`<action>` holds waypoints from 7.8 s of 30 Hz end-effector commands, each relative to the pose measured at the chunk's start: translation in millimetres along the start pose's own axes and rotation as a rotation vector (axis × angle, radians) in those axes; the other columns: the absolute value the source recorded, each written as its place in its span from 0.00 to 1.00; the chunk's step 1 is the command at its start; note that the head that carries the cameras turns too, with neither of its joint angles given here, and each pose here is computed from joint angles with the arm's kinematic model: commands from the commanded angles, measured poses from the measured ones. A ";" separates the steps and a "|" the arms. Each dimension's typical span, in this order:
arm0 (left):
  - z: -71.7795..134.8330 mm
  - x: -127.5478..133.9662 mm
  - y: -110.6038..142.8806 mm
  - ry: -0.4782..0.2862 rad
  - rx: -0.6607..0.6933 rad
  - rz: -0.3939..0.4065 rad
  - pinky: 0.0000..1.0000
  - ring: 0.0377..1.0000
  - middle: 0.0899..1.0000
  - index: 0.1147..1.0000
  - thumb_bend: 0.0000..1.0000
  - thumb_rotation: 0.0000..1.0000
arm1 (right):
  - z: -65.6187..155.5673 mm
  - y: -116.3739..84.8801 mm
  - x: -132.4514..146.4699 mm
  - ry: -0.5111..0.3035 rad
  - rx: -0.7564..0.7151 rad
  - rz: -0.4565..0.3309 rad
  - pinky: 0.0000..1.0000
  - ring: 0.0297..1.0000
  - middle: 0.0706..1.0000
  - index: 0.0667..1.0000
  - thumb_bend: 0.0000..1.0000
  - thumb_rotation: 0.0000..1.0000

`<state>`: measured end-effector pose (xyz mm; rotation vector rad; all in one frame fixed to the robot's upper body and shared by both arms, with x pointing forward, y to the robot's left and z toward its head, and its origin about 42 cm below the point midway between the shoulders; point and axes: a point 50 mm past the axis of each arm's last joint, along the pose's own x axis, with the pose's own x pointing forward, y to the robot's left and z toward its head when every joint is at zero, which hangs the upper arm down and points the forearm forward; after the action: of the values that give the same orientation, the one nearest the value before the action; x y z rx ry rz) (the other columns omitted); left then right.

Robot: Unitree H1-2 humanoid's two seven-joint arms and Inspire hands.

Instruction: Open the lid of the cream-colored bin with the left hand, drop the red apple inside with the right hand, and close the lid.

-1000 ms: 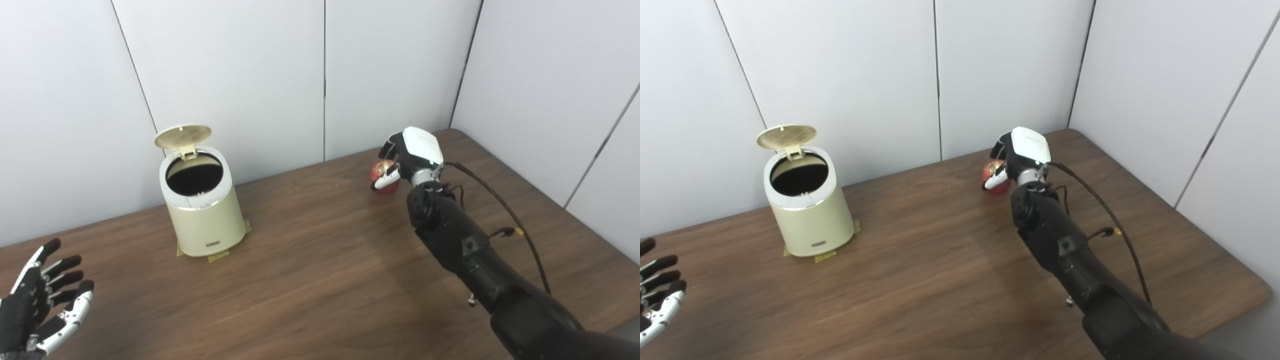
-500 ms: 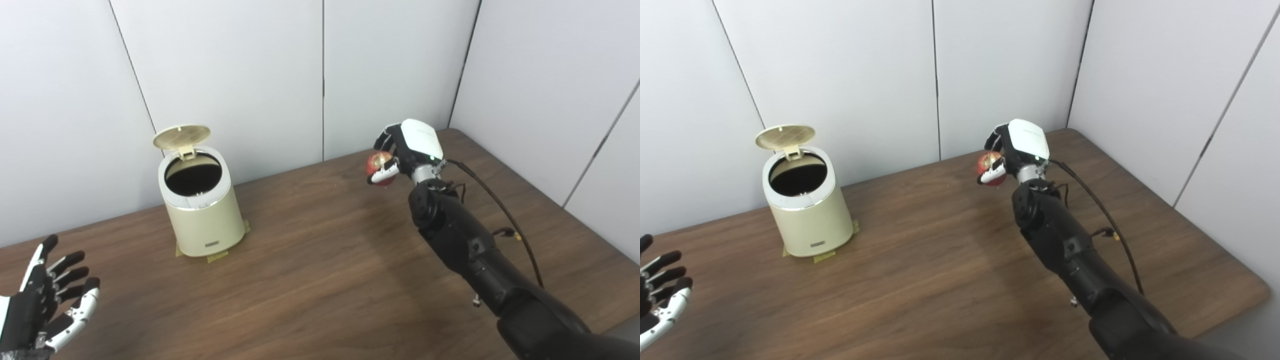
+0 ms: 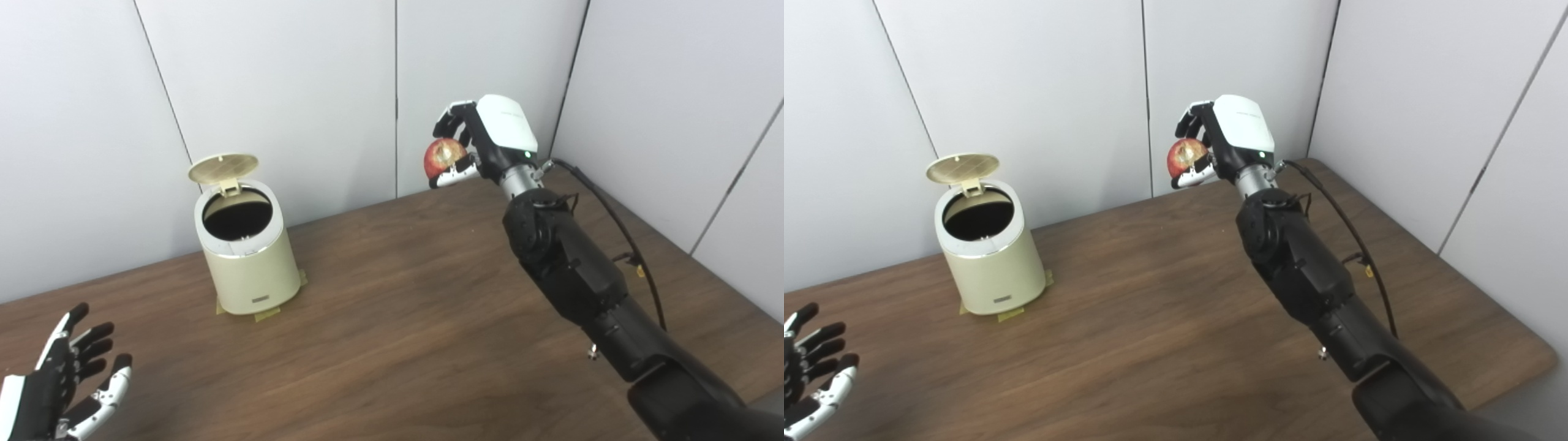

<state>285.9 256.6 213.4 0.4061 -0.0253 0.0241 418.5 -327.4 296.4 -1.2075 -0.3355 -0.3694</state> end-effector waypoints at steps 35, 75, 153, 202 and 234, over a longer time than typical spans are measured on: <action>1.6 -7.0 -32.5 -0.009 -0.033 -0.001 0.75 0.78 0.80 0.92 0.35 0.20 | 177.6 -5.4 31.0 -0.546 0.234 -0.037 0.33 0.35 0.48 0.47 0.52 0.00; 10.1 -22.8 -49.0 -0.028 -0.096 0.064 0.71 0.76 0.78 0.87 0.37 0.24 | 217.4 84.1 56.4 -0.419 0.321 0.052 0.35 0.35 0.45 0.48 0.52 0.00; 20.0 53.9 -8.4 -0.057 -0.183 0.064 0.82 0.84 0.84 0.91 0.37 0.40 | 134.8 31.4 -45.7 -0.077 0.673 0.201 0.51 0.55 0.46 0.46 0.52 0.00; 167.8 214.4 -18.7 -0.228 -0.120 -0.184 0.90 0.89 0.86 0.77 0.48 0.58 | 91.4 84.3 -185.7 0.375 1.107 0.092 0.23 0.26 0.32 0.44 0.49 0.17; 192.4 211.0 -45.8 -0.361 0.374 -0.285 0.81 0.83 0.83 0.76 0.48 0.52 | 88.1 96.3 -187.9 0.369 1.191 0.149 0.61 0.69 0.72 0.46 0.49 0.17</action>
<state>494.0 148.9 334.8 0.7494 -0.2036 -0.3493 281.9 -200.0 146.4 0.0051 -0.0120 -0.2087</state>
